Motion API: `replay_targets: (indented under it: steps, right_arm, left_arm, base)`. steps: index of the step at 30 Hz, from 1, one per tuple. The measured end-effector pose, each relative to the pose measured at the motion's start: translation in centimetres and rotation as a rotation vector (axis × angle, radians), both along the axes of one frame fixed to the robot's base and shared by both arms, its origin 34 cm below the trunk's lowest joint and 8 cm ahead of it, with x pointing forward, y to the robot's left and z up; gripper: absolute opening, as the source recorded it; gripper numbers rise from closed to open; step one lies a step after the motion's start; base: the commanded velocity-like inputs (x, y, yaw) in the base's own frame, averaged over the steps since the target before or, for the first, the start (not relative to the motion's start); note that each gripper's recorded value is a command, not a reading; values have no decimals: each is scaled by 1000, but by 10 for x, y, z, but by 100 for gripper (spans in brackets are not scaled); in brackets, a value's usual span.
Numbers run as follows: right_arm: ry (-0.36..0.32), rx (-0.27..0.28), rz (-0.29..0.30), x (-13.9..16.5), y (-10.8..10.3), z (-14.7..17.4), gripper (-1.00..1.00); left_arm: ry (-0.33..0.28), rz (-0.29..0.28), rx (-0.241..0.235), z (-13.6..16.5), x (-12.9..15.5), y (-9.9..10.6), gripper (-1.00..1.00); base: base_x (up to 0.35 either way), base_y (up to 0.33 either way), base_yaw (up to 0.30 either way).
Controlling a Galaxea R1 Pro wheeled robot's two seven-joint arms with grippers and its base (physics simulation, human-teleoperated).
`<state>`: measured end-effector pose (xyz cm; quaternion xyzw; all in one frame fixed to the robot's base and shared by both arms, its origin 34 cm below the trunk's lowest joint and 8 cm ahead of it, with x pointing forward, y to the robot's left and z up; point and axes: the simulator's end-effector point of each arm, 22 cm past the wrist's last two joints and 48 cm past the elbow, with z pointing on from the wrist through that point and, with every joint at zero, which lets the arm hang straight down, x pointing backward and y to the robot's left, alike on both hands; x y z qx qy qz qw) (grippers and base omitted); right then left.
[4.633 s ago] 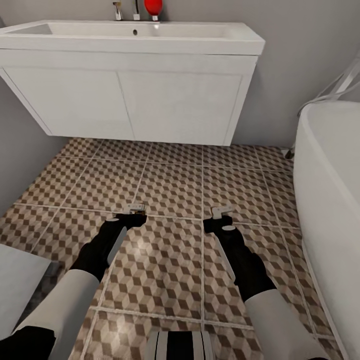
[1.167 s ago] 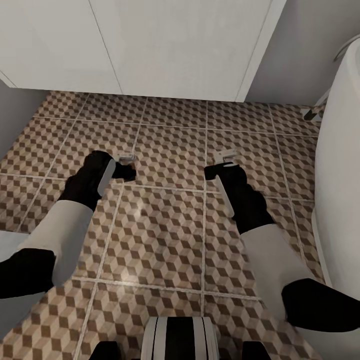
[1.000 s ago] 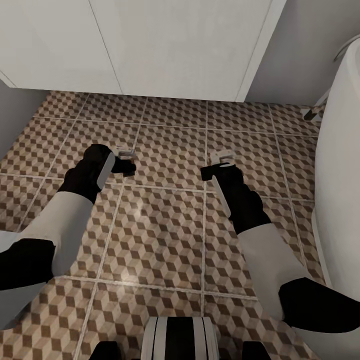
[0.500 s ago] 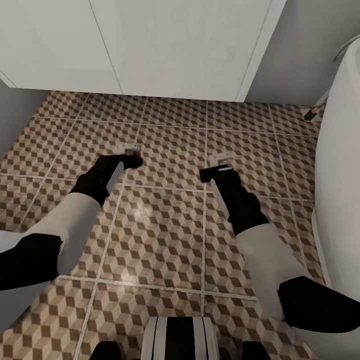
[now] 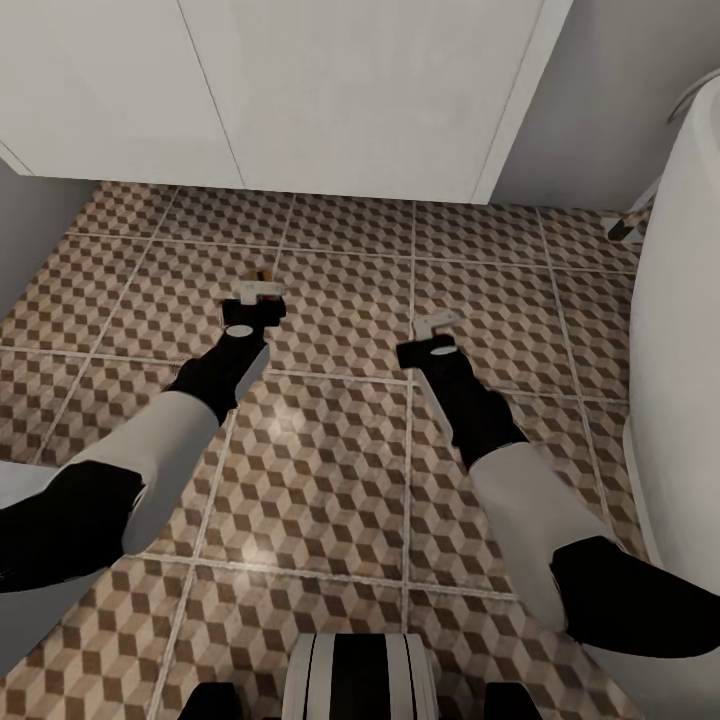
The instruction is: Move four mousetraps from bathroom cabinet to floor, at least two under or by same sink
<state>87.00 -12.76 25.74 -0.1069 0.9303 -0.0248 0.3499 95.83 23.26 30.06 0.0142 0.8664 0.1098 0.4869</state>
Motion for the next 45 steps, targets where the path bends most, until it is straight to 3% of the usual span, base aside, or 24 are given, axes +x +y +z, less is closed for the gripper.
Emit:
replay_targets:
  steps: [5,12,23,37,45]
  right_arm:
    - [-12,-4,2,8,0,6,-100]
    - [-67,-22,5,47,-5,37,-100]
    - [-84,-55,25,69,-11,31,-100]
    - [-159,-20,40,80,-2,43,-100]
    - [-163,39,105,80,17,45,-100]
  left_arm:
    - [-36,-6,24,3,0,-5,-100]
    - [18,-8,32,-21,-14,-6,-100]
    - [86,-46,5,-47,-31,-25,-100]
    - [94,-47,-4,-51,-34,-26,-100]
    - [99,-47,-2,-54,-37,-27,-100]
  base:
    - [0,0,0]
    - [0,0,0]
    - [0,0,0]
    - [0,0,0]
    - [0,0,0]
